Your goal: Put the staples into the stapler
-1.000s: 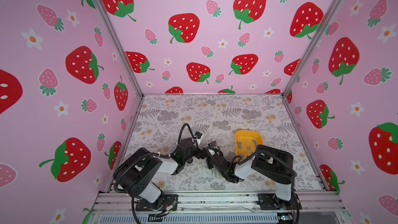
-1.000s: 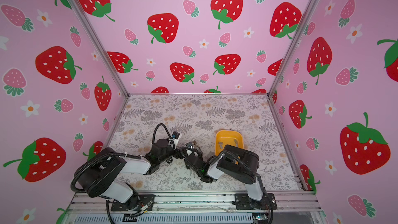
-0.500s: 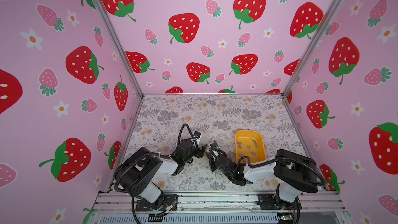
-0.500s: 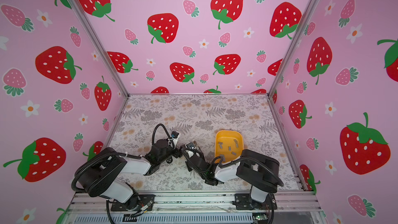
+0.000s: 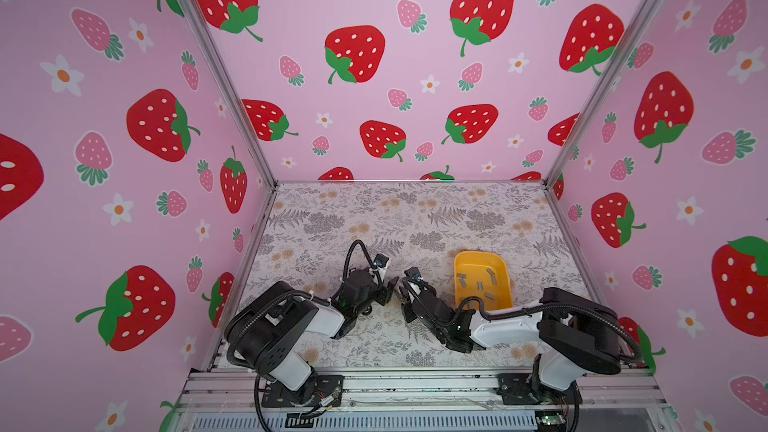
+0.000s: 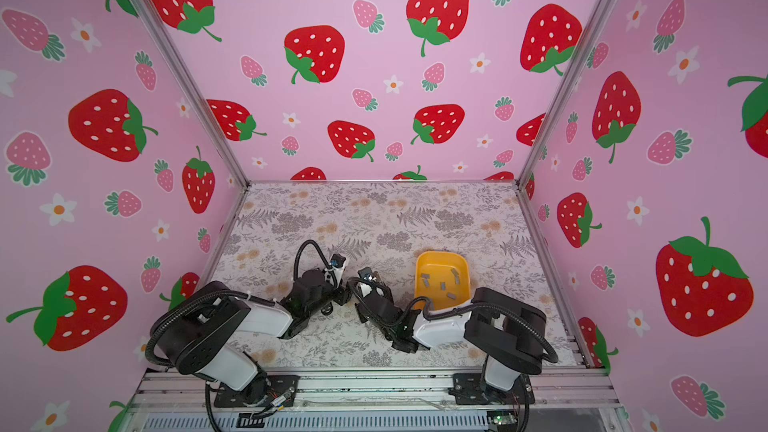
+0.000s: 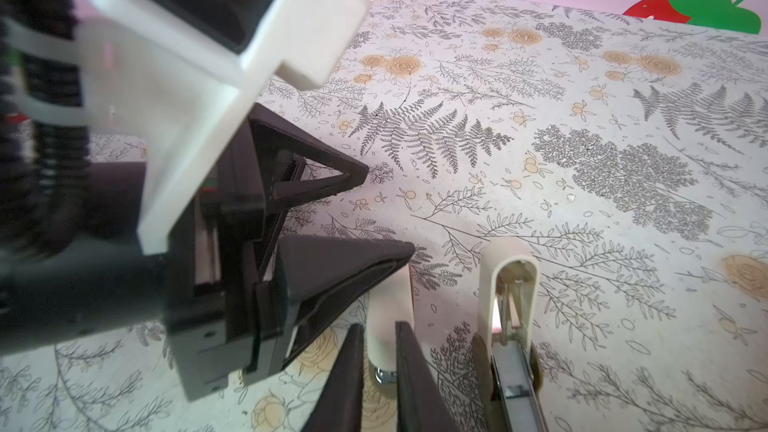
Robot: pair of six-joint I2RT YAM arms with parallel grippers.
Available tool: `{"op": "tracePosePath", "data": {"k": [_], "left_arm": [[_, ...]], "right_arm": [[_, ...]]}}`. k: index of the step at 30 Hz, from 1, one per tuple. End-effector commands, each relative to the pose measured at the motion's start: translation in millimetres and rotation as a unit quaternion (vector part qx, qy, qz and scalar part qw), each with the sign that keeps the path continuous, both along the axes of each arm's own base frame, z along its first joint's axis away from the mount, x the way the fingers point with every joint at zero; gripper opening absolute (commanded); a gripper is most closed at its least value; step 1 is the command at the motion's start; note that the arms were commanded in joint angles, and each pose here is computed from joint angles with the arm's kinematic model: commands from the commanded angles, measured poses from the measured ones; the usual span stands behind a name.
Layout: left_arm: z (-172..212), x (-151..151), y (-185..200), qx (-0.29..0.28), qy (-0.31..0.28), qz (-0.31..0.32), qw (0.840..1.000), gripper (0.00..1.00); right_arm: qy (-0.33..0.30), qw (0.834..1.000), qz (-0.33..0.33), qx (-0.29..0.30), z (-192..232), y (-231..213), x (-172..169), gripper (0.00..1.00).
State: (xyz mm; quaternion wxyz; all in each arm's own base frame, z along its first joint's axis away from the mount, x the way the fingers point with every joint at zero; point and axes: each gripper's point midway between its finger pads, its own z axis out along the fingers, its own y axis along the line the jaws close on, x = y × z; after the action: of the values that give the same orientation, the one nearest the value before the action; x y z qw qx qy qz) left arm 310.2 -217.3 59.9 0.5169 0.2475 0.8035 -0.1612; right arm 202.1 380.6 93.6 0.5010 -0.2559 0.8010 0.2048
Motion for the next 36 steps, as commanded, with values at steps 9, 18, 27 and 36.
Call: {"op": "tracePosePath", "data": {"k": [9,18,27,36], "left_arm": [[-4.9,-4.9,-5.2,0.000,-0.010,-0.022,1.000,0.62],[-10.4,-4.1,-5.5,0.005,-0.008,-0.022,1.000,0.61],[-14.2,-1.8,-5.6,0.007,-0.004,-0.019,1.000,0.61],[-13.8,2.2,-4.8,0.005,-0.003,-0.009,1.000,0.61]], "right_arm": [[0.027,0.999,-0.009,-0.041,-34.4,6.8,8.3,0.14],[0.058,0.997,-0.006,-0.060,-67.0,-2.9,-0.7,0.12],[0.075,0.995,-0.006,-0.063,-102.4,-14.3,-11.0,0.13],[0.073,0.995,-0.010,-0.060,-120.4,-20.6,-16.4,0.15]]}}
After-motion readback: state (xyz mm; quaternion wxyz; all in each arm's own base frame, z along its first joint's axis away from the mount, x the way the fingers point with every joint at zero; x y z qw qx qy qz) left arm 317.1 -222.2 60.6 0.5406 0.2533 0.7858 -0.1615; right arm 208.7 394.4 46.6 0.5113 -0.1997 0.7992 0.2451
